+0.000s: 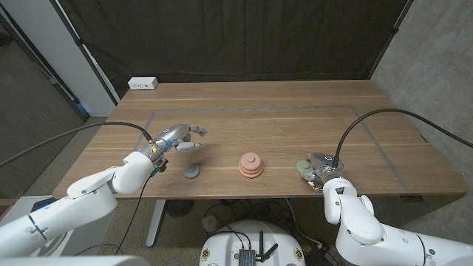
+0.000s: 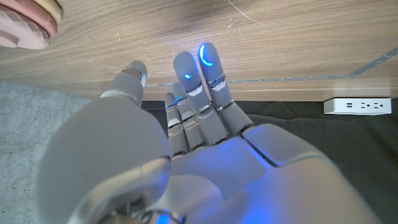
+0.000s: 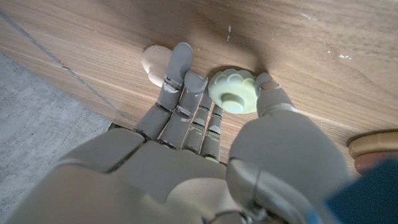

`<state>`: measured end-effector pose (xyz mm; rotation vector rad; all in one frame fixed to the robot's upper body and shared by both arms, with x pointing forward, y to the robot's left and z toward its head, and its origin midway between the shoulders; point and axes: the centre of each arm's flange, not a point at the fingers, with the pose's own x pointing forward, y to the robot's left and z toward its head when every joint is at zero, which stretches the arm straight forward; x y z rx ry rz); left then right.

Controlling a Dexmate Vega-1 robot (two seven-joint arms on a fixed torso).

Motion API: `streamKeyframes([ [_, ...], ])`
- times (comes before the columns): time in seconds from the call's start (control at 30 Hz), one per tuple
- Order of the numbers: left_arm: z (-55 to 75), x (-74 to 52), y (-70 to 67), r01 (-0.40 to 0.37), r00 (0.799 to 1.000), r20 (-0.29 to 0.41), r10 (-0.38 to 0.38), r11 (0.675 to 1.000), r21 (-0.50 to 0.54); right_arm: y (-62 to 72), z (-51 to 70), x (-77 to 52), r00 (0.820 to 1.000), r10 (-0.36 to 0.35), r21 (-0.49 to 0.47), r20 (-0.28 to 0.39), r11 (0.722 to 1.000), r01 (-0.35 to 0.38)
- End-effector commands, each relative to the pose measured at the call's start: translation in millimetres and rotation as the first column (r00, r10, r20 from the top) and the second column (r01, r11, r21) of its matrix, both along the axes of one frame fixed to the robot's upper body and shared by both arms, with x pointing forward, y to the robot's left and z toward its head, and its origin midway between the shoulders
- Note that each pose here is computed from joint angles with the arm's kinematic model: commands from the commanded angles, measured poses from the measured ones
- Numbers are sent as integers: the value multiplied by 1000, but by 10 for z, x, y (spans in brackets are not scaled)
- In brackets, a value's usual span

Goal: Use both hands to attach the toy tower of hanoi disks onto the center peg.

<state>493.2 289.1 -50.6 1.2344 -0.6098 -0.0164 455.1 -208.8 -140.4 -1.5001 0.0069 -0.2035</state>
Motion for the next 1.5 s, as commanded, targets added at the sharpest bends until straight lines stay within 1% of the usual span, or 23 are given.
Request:
streamKeyframes([
  [0.03, 30, -28, 21, -5, 1000, 13, 5, 1000, -3, 29, -22, -9, 999, -8, -20, 41, 1000, 8],
  [0.67, 96, -22, 51, -12, 1000, 24, 12, 1000, -3, 18, 15, -22, 997, -2, 10, 82, 1000, 1],
  [0.83, 105, -29, 65, -17, 999, 30, 17, 1000, -8, 3, 75, -52, 996, 0, 19, 95, 1000, -2],
  [1.17, 101, -1, 70, -17, 999, 27, 18, 1000, -15, -4, 133, -73, 995, 9, 29, 96, 1000, -12],
  [1.33, 95, 24, 67, -18, 1000, 17, 18, 1000, -11, 16, 169, -95, 995, 21, 26, 95, 999, -24],
  [1.4, 97, 34, 64, -18, 1000, 14, 18, 1000, -9, 43, 214, -130, 994, 34, 16, 102, 999, -36],
  [1.5, 99, 39, 63, -16, 1000, 13, 16, 1000, -9, 61, 248, -154, 994, 37, 7, 107, 999, -38],
])
